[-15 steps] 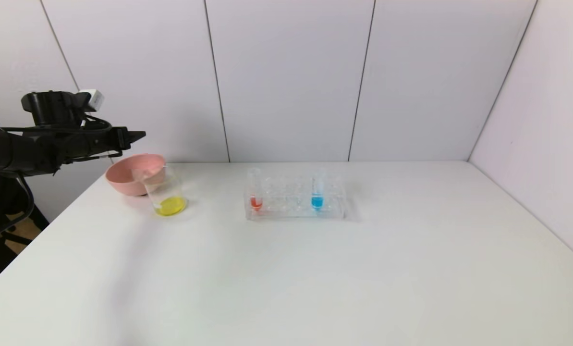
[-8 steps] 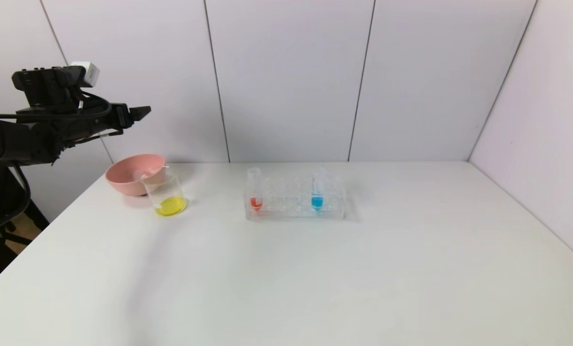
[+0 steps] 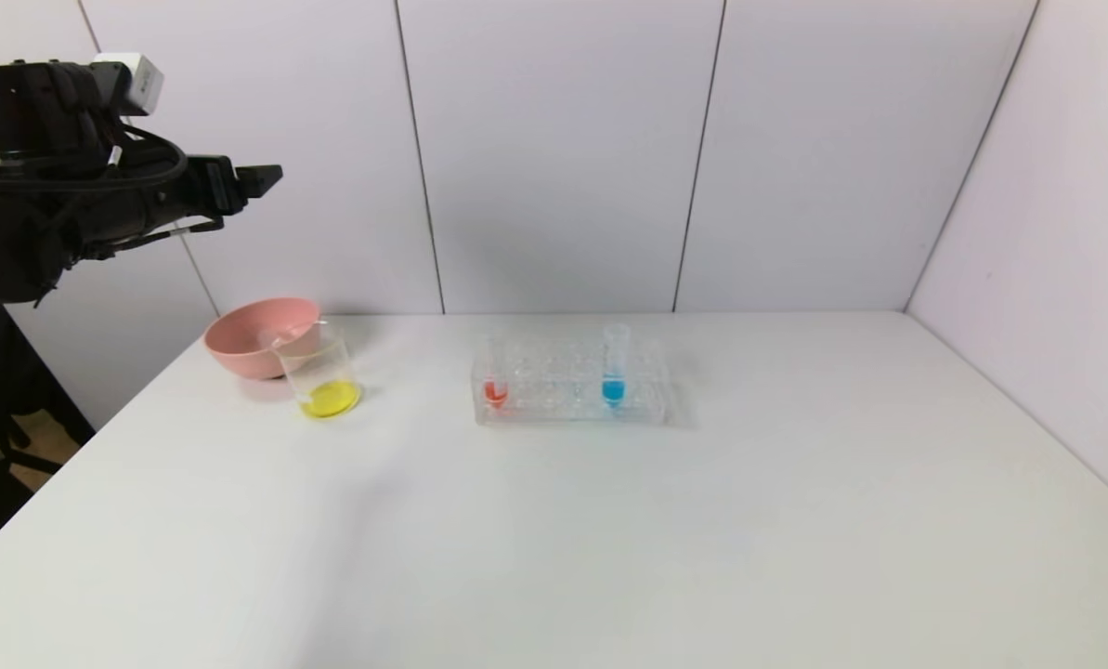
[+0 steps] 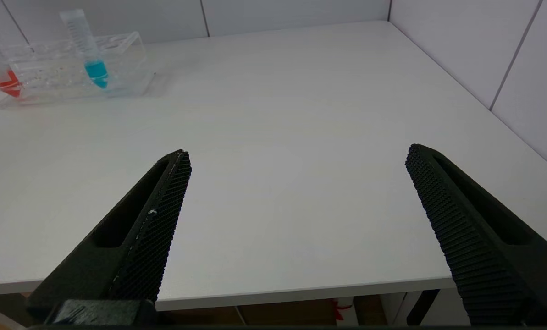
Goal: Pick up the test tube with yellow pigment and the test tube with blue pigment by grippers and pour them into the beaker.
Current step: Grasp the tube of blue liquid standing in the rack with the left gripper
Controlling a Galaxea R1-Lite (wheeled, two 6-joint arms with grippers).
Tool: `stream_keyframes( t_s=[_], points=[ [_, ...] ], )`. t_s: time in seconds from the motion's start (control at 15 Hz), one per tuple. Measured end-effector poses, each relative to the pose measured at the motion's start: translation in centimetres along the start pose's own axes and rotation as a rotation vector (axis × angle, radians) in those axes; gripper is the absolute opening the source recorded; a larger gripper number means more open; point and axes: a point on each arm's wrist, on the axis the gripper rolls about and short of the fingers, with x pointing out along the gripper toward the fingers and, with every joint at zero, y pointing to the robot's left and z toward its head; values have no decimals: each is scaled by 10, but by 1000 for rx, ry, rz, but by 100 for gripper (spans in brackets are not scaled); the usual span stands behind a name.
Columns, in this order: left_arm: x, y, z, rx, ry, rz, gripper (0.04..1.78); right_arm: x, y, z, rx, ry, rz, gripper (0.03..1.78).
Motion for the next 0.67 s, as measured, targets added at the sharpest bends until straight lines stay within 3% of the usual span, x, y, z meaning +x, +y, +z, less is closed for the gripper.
stream_keyframes(
  t_s=[0.2, 0.47, 0.67],
  points=[
    [-45, -17, 14, -2, 32, 45, 178, 0, 0, 0, 0, 0, 0, 171],
    [-111, -34, 19, -10, 154, 18, 178, 0, 0, 0, 0, 0, 0, 171],
    [-145, -40, 11, -13, 185, -5, 178, 0, 0, 0, 0, 0, 1, 171]
  ],
)
